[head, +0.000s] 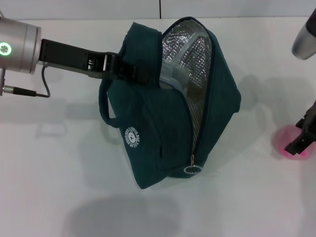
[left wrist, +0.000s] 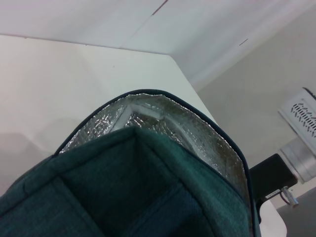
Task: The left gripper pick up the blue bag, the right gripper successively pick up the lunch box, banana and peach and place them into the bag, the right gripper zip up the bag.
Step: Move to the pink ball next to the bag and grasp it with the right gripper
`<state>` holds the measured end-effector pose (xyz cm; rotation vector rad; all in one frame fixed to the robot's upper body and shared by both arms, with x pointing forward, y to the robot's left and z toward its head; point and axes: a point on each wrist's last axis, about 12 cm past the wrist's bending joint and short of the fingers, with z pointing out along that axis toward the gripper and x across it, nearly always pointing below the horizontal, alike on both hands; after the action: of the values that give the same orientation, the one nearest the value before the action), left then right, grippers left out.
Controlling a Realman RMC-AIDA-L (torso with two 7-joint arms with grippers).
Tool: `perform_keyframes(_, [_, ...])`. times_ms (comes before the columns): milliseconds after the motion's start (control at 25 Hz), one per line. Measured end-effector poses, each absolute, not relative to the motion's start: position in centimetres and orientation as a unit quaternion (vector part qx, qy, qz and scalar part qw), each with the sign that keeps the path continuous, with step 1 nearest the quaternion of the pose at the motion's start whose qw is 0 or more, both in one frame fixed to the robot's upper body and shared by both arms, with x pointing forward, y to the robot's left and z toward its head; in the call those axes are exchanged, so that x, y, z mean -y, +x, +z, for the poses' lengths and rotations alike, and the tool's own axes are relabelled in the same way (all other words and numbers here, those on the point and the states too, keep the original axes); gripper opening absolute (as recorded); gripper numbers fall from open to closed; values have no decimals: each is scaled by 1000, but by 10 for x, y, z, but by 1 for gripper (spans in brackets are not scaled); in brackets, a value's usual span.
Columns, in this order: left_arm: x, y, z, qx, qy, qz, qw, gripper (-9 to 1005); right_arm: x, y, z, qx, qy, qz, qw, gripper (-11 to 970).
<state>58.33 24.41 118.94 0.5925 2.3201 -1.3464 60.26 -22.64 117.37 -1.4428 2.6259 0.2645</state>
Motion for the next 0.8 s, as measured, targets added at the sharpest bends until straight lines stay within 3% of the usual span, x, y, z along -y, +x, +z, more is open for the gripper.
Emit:
perform_keyframes(560, [-245, 582, 1190, -825, 211, -486, 197, 35, 225, 603, 1165, -878, -470, 71, 52, 763])
perform_keyframes(800, [-245, 582, 1190, -825, 210, -486, 198, 35, 228, 603, 1167, -880, -465, 72, 57, 565])
